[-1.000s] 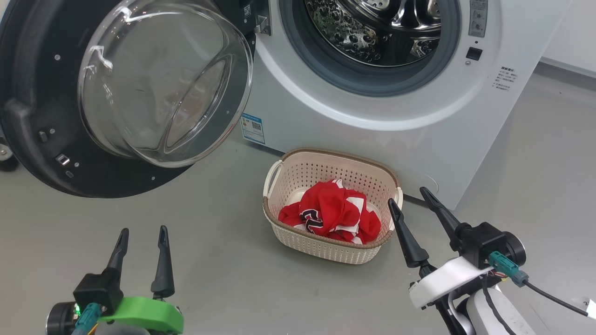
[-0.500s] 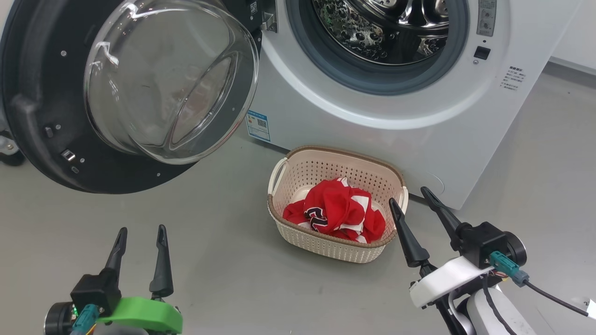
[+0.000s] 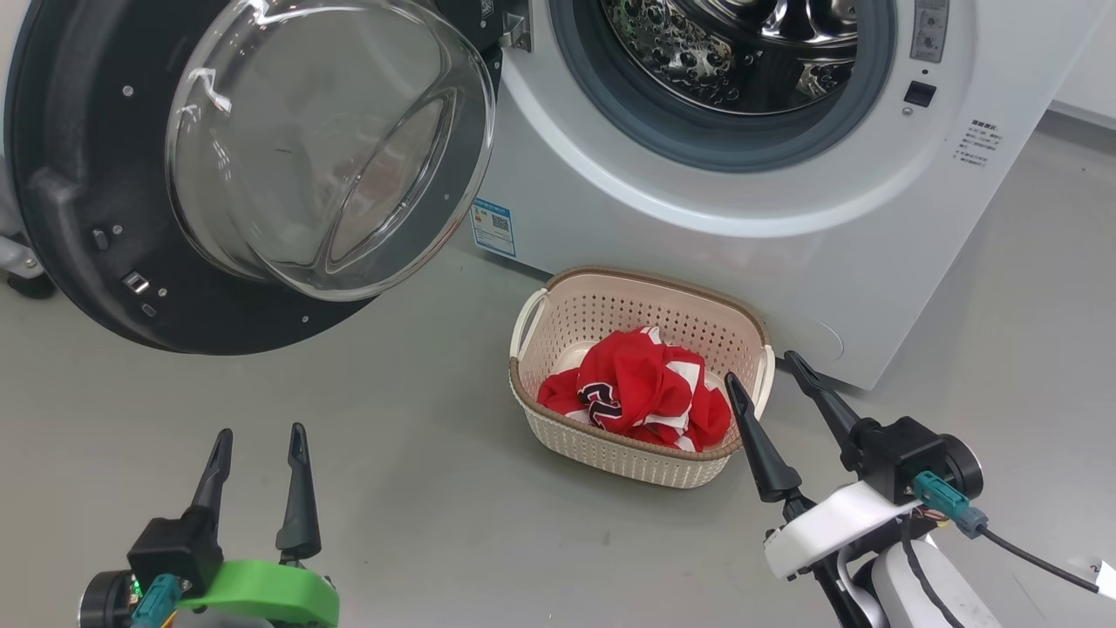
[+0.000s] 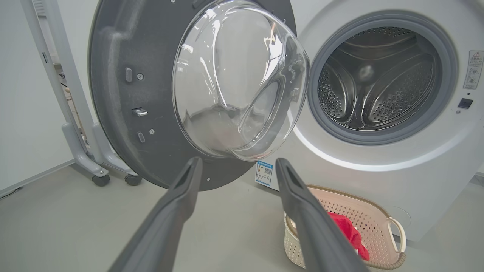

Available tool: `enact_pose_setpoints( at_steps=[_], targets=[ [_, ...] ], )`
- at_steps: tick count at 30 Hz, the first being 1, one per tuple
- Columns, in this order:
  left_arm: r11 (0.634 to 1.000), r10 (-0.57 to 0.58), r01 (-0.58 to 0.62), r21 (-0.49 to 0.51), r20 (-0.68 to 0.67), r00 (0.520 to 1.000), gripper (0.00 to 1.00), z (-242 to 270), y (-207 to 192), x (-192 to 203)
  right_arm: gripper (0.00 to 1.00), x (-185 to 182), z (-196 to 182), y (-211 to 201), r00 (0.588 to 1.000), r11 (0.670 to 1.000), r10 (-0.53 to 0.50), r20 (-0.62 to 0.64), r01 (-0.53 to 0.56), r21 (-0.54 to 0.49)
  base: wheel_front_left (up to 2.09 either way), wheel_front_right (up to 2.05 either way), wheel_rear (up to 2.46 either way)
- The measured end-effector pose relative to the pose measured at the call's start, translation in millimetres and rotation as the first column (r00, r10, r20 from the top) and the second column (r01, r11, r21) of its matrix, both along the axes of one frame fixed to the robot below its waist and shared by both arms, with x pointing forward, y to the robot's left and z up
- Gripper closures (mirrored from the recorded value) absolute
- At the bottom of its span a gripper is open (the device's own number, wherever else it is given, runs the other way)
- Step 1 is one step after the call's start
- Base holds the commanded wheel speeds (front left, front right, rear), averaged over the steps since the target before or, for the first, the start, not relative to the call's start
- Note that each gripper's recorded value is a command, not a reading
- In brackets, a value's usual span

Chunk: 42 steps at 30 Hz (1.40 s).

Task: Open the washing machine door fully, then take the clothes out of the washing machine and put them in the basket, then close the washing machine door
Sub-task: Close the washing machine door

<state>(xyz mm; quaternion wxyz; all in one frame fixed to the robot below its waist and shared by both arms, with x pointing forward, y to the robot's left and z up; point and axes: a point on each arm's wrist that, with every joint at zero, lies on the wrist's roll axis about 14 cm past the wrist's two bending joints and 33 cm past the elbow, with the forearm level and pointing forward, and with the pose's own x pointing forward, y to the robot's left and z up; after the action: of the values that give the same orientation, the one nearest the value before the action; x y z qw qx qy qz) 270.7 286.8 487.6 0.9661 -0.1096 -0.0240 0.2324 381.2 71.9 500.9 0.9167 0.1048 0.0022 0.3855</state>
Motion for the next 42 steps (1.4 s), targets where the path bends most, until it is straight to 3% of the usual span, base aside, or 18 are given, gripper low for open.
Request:
enact_pose_setpoints(
  at_steps=[24, 25, 26, 27, 28, 29, 42],
  targets=[
    [1.000, -0.005, 0.005, 0.000, -0.005, 1.000, 0.00, -1.0, -1.5, 2.5, 0.00, 1.2, -3.9, -2.0, 1.000, 1.000, -0.005, -0.011, 0.005, -0.001, 0.00, 0.00, 0.00],
    [1.000, -0.005, 0.005, -0.001, -0.006, 1.000, 0.06, -1.2, -1.6, 2.6, 0.00, 1.2, -4.0, -2.1, 1.000, 1.000, -0.006, -0.011, 0.006, -0.002, 0.00, 0.00, 0.00],
    [1.000, -0.004, 0.004, -0.002, -0.006, 1.000, 0.41, -1.4, -1.6, 2.6, 0.00, 1.3, -4.1, -2.2, 1.000, 1.000, -0.006, -0.012, 0.006, -0.002, 0.00, 0.00, 0.00],
    [1.000, -0.004, 0.004, -0.002, -0.006, 1.000, 0.57, -1.5, -1.4, 2.6, 0.00, 1.4, -4.3, -2.2, 1.000, 1.000, -0.006, -0.012, 0.006, -0.002, 0.00, 0.00, 0.00],
    [1.000, -0.004, 0.004, -0.003, -0.007, 1.000, 0.88, -1.7, -1.4, 2.6, 0.00, 1.5, -4.5, -2.3, 1.000, 1.000, -0.006, -0.013, 0.006, -0.001, 0.00, 0.00, 0.00],
    [1.000, -0.004, 0.004, -0.003, -0.008, 1.000, 1.00, -1.9, -1.4, 2.7, 0.00, 1.6, -4.8, -2.3, 1.000, 1.000, -0.007, -0.014, 0.007, -0.001, 0.00, 0.00, 0.00],
    [0.999, 0.042, -0.042, 0.025, 0.004, 0.999, 1.00, 8.0, 13.4, 9.3, 0.00, 8.4, -11.2, 3.9, 1.000, 1.000, 0.016, -0.026, -0.015, 0.014, 0.00, 0.00, 0.00]
  ],
)
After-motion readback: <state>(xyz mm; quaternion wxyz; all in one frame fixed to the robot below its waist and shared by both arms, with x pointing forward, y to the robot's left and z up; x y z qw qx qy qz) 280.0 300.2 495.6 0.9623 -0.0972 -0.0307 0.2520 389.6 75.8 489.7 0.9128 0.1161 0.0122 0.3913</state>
